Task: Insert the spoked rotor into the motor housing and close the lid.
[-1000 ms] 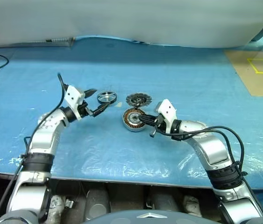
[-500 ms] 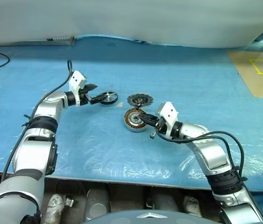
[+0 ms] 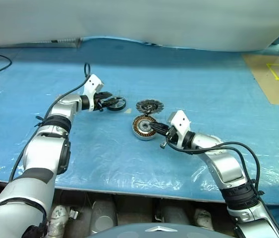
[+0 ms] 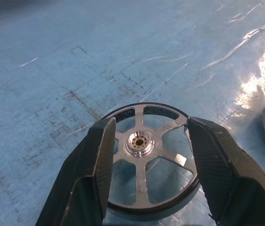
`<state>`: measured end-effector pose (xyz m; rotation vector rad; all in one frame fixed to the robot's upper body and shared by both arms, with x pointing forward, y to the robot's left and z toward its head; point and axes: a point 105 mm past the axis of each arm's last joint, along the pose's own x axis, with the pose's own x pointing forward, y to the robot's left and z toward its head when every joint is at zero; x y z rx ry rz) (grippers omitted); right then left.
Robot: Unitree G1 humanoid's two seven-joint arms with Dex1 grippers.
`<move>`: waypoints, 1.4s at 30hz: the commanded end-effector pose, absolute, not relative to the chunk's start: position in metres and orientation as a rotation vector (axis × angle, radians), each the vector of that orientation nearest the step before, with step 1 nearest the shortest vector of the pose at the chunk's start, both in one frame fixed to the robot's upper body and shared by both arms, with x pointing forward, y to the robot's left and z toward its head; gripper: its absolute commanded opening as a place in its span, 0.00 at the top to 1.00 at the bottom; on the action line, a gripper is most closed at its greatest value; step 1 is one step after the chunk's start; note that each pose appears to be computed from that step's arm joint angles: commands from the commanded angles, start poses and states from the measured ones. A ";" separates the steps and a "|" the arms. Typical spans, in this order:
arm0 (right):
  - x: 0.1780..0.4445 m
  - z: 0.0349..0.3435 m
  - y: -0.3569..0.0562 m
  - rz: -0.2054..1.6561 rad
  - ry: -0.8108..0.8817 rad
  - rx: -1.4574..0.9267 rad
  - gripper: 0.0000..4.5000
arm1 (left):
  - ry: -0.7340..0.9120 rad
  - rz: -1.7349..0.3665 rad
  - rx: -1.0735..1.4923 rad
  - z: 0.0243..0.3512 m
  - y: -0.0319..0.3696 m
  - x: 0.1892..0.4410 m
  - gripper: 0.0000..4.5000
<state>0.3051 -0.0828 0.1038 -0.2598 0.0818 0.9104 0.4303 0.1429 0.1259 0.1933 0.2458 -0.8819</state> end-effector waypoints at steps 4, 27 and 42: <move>0.301 0.122 -0.090 0.861 -0.050 -0.206 1.00 | 0.238 -0.855 0.250 0.133 0.139 0.437 0.43; 0.300 0.092 -0.108 0.773 0.033 -0.158 1.00 | 0.339 -0.895 0.382 0.100 0.139 0.426 0.71; 0.299 0.092 -0.110 0.763 0.031 -0.154 1.00 | 0.323 -0.933 0.399 0.107 0.157 0.420 0.71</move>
